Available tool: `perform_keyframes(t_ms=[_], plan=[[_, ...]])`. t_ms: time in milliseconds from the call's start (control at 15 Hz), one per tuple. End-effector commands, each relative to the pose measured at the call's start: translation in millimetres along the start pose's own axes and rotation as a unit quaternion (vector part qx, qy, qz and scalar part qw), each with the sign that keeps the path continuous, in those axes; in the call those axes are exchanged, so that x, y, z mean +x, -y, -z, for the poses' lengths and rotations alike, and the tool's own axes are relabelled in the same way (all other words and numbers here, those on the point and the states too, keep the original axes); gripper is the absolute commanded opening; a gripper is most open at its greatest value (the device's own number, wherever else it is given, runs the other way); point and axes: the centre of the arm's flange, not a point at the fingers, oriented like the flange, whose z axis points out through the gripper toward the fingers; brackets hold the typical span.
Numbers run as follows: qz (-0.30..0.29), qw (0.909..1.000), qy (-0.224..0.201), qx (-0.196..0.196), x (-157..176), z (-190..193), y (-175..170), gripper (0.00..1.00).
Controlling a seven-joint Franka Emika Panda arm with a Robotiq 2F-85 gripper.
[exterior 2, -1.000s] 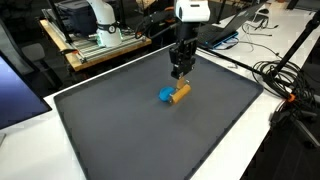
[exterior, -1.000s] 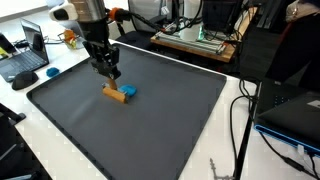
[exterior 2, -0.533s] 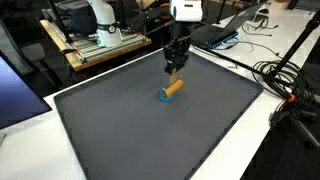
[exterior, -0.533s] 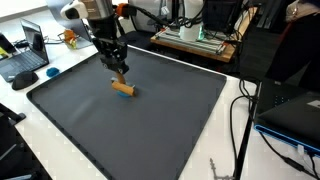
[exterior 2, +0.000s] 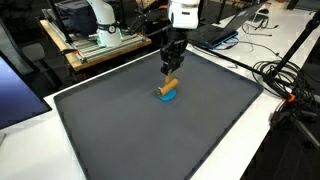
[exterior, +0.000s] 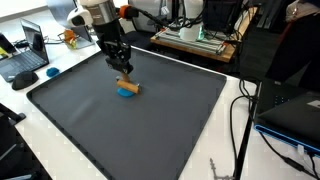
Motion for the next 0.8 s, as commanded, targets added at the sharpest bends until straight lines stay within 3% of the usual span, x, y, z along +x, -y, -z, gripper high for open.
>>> perform_keyframes(t_ms=[0,733], plan=[[0.001,0.9999,0.011,0.001,9.7,-14.4,-4.6,0.21],[0.007,0.9999,0.005,0.008,21.9,-28.7,-11.5,0.21]])
